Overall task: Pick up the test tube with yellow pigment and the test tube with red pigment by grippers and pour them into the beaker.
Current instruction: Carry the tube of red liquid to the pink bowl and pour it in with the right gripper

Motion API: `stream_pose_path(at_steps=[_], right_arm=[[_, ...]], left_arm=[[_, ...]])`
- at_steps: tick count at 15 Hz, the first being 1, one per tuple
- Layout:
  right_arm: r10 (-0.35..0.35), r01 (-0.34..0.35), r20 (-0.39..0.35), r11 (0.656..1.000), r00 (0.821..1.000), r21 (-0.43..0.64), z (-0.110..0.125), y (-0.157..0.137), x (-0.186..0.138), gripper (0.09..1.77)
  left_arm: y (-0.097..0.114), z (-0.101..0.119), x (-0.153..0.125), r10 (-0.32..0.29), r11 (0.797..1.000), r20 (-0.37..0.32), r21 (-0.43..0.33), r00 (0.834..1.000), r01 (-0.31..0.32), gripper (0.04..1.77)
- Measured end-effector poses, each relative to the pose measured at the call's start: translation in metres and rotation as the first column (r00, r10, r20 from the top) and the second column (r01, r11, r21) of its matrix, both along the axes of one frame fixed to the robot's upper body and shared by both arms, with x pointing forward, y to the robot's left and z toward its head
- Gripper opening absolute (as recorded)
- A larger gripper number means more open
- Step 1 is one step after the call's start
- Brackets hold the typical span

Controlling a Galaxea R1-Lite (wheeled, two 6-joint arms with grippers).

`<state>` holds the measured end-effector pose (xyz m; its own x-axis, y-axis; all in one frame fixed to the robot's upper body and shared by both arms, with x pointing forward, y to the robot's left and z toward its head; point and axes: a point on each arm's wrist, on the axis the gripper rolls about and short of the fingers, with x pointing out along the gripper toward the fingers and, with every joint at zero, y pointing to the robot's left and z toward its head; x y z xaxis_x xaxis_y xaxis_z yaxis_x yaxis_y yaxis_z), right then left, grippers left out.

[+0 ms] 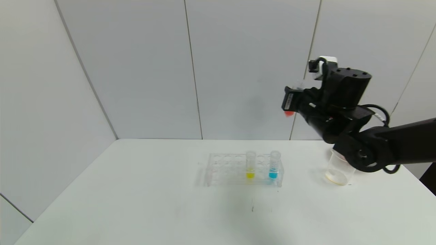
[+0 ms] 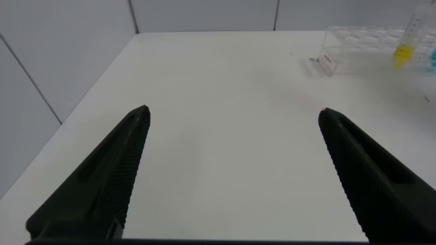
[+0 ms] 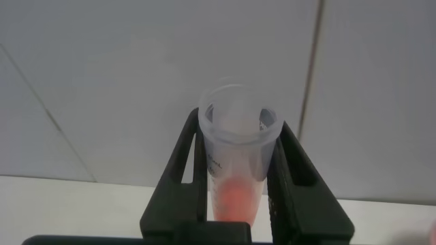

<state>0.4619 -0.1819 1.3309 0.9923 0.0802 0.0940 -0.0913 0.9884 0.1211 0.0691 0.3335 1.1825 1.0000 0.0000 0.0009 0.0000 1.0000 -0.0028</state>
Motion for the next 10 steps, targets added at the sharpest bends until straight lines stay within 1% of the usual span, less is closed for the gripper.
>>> stream_pose_path(at_steps=[3, 4, 5, 6, 8, 10], right_arm=[[-0.038, 0.038, -0.021, 0.999, 0.999, -0.023, 0.000, -0.076, 0.001, 0.56], [-0.043, 0.042, -0.031, 0.999, 0.999, -0.030, -0.001, -0.100, -0.001, 0.56], [-0.032, 0.030, -0.045, 0.999, 0.998, -0.037, -0.004, -0.125, -0.004, 0.56], [-0.006, 0.003, -0.059, 0.999, 0.998, -0.043, -0.006, -0.148, -0.008, 0.56], [0.068, -0.073, -0.074, 0.995, 0.995, -0.066, -0.009, -0.192, -0.018, 0.56], [0.120, -0.128, -0.071, 0.983, 0.990, -0.134, -0.009, -0.231, -0.028, 0.56]], left_arm=[[0.000, 0.000, 0.000, 0.000, 1.000, 0.000, 0.000, 1.000, 0.000, 1.76], [0.000, 0.000, 0.000, 0.000, 1.000, 0.000, 0.000, 1.000, 0.000, 1.76], [0.000, 0.000, 0.000, 0.000, 1.000, 0.000, 0.000, 1.000, 0.000, 1.76], [0.000, 0.000, 0.000, 0.000, 1.000, 0.000, 0.000, 1.000, 0.000, 1.76], [0.000, 0.000, 0.000, 0.000, 1.000, 0.000, 0.000, 1.000, 0.000, 1.76], [0.000, 0.000, 0.000, 0.000, 1.000, 0.000, 0.000, 1.000, 0.000, 1.76]])
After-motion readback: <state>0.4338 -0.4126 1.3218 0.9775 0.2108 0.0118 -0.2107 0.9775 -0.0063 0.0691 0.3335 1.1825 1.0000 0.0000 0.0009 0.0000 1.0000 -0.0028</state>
